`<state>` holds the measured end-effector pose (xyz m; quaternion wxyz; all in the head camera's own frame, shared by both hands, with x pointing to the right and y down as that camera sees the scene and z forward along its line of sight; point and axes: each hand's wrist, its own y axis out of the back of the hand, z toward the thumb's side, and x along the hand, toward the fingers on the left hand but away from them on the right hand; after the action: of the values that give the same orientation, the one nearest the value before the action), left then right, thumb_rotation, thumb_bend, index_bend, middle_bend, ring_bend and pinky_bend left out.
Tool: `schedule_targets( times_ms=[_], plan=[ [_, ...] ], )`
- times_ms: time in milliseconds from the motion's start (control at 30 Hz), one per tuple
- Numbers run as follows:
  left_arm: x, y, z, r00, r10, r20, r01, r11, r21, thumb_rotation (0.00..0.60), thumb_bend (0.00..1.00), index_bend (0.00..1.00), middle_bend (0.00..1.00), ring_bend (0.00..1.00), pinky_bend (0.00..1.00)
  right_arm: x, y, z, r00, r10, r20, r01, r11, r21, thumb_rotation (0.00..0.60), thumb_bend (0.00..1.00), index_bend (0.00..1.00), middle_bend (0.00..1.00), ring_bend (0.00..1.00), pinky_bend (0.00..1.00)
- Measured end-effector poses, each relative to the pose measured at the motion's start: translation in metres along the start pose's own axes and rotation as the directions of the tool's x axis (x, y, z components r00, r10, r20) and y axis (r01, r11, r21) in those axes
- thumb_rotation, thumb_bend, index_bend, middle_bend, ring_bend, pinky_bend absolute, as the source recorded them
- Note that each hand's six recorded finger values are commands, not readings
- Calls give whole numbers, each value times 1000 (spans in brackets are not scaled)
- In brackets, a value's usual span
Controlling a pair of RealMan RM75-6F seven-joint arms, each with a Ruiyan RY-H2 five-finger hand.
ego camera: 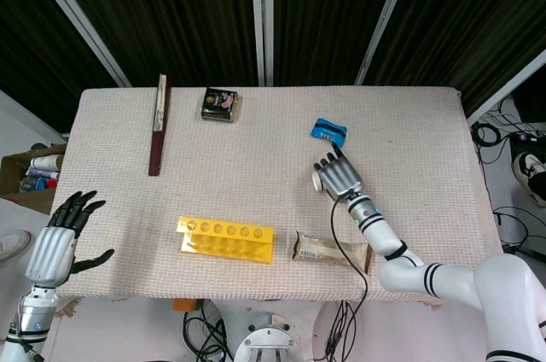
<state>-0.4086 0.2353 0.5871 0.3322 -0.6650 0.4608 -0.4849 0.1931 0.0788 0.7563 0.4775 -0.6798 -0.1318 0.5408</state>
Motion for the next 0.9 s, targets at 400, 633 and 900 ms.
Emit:
schedule_targets(
  times_ms=[400, 633, 900],
  plan=[
    [6, -4, 7, 1000, -17, 18, 17, 1000, -2, 600, 61, 196, 99, 52, 164, 16, 17, -8, 985, -166, -38, 89, 690, -718, 600, 341, 531, 378, 226, 124],
    [10, -8, 8, 999, -27, 19, 27, 1000, -4, 600, 61, 196, 99, 52, 164, 5, -4, -10, 986, -164, -42, 14, 325, -946, 600, 342, 516, 349, 219, 125],
    [11, -9, 8, 999, -33, 15, 33, 999, -4, 600, 61, 196, 99, 52, 163, -16, -34, 2, 989, -126, -75, -46, 218, -975, 600, 320, 326, 259, 132, 71]
  ],
)
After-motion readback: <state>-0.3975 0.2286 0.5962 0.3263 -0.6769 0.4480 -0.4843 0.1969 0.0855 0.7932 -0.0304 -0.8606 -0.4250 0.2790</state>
